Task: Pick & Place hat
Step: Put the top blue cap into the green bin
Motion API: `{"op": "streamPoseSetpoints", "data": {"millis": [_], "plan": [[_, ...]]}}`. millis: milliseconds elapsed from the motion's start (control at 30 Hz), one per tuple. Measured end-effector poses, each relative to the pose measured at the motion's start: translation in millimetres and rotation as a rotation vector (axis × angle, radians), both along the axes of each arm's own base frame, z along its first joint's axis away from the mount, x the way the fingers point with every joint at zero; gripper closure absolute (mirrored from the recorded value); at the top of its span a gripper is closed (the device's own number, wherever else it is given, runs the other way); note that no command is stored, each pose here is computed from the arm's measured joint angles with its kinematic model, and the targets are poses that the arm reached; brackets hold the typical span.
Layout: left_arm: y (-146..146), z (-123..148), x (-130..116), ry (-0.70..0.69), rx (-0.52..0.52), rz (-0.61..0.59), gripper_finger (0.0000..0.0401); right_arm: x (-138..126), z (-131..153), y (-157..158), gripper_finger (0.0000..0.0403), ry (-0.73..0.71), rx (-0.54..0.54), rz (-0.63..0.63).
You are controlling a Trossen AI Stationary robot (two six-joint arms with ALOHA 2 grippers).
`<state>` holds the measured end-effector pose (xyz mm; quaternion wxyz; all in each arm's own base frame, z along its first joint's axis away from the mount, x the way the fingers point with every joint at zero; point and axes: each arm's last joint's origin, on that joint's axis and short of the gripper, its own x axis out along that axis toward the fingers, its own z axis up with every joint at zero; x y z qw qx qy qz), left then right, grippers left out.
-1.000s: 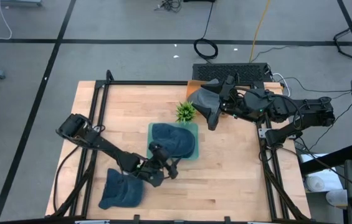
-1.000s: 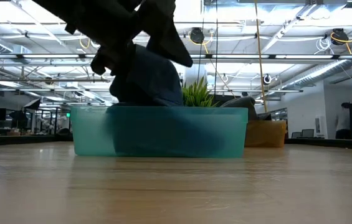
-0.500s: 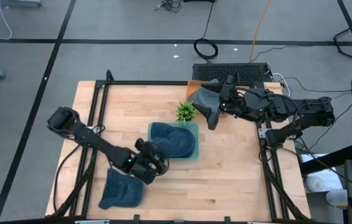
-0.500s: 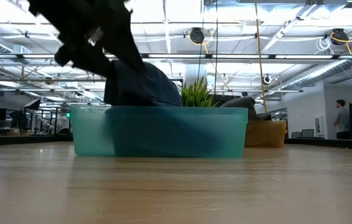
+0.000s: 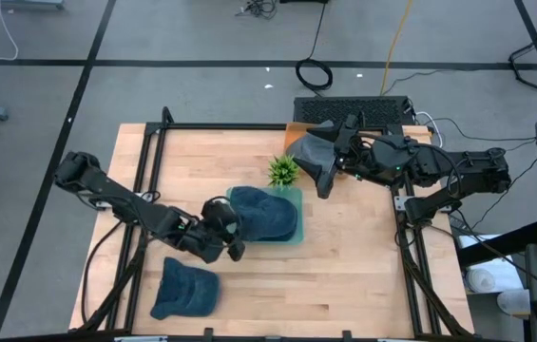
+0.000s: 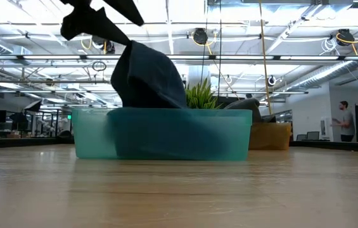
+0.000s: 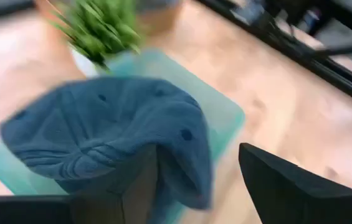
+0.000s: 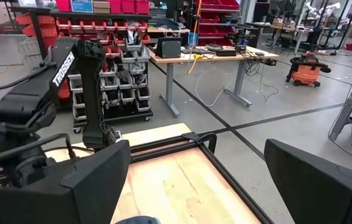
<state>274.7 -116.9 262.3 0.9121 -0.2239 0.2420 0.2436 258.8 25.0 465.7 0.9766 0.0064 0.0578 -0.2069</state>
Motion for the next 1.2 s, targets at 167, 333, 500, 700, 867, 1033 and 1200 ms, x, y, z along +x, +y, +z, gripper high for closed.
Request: {"op": "streamPoseSetpoints", "data": {"millis": [167, 333, 500, 700, 867, 1033, 1200], "plan": [[-1.6, 0.8, -5.4, 0.072, -0.050, -0.107, 0.0188, 0.0, 0.0, 0.0, 0.0046, 0.000, 0.000, 0.000], [-0.2, -1.4, -8.3, 0.105, -0.028, -0.100, 0.0205, 0.0, 0.0, 0.0, 0.0046, 0.000, 0.000, 0.000], [10.5, 2.3, -1.2, 0.040, 0.022, -0.011, 0.0223, 0.1, 0.0, -1.8, 0.0046, -0.006, 0.013, -0.009], [15.4, -13.0, 13.3, 0.077, 0.036, 0.001, 0.0264, 0.0, -0.3, -1.8, 0.0046, -0.008, 0.025, -0.011], [10.8, -32.5, 23.8, 0.143, -0.001, -0.047, 0.0312, -0.2, -1.5, -2.0, 0.0046, 0.004, 0.024, -0.013], [3.4, -56.2, 32.8, 0.203, -0.005, -0.061, 0.0360, -0.2, -1.4, -2.0, 0.0046, 0.003, 0.024, -0.013], [10.3, -86.1, 48.6, 0.257, 0.007, -0.024, 0.0395, -0.2, -1.3, -2.0, 0.0046, 0.003, 0.024, -0.014]]}}
